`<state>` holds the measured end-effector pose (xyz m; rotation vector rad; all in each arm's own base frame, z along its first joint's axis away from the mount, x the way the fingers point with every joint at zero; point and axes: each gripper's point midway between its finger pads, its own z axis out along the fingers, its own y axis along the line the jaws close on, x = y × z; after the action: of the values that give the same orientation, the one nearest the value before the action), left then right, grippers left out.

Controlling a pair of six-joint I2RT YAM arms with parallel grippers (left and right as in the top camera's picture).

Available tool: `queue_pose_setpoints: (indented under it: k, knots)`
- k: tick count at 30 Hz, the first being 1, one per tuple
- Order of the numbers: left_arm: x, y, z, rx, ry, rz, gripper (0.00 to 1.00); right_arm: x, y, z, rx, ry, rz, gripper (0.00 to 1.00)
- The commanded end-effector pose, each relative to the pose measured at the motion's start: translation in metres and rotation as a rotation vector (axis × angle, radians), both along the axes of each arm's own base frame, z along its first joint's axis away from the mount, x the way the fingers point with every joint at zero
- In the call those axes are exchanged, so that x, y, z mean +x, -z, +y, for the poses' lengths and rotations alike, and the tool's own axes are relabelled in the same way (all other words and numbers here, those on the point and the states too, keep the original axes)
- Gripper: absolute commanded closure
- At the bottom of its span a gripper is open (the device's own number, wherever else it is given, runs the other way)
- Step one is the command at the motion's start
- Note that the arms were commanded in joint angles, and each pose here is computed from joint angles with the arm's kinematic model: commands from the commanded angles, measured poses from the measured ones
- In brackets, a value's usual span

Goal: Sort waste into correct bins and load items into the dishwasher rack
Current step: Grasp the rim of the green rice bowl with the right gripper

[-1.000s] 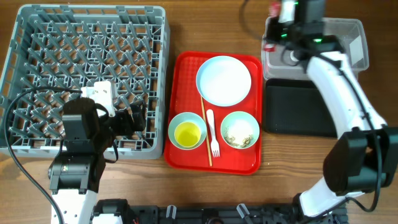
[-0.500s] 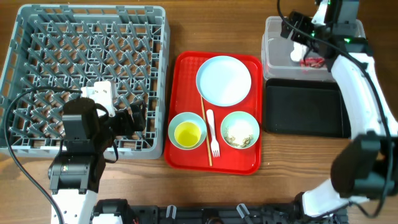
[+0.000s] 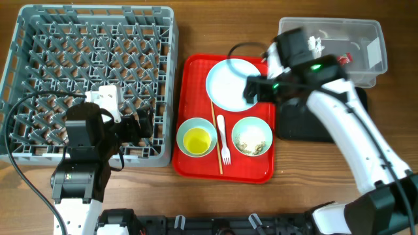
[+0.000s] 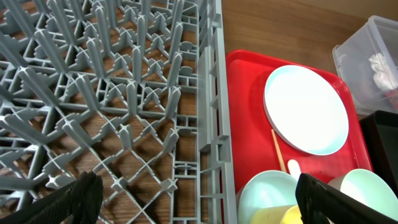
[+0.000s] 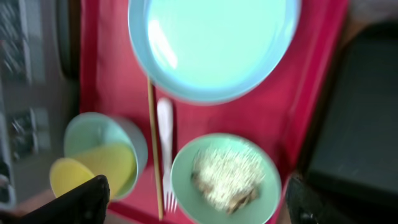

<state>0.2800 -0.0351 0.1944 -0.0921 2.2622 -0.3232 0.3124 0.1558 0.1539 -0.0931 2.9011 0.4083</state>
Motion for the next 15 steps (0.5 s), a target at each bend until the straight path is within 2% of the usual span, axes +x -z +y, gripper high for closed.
queue_pose_setpoints:
  k: [1, 5, 7, 11, 15]
  knots:
    - [0.003, -0.009, 0.001, -0.012, -0.006, -0.020, 0.00, -0.028, 0.037, 0.010, -0.068, 0.046, 0.091, 0.14]
    - [0.003, -0.009, 0.001, -0.012, -0.006, -0.020, 0.00, -0.051, 0.076, 0.026, -0.099, 0.031, 0.107, 0.23]
    - [0.003, -0.009, 0.000, -0.012, -0.006, -0.020, 0.00, -0.054, 0.088, 0.034, -0.093, 0.029, 0.088, 0.33]
    - [0.003, -0.009, 0.000, -0.012, -0.006, -0.020, 0.00, -0.055, 0.107, 0.040, -0.104, 0.045, 0.071, 0.44]
    - [0.003, -0.009, 0.001, -0.012, -0.006, -0.020, 0.00, -0.058, 0.121, 0.039, -0.129, 0.041, 0.105, 0.46]
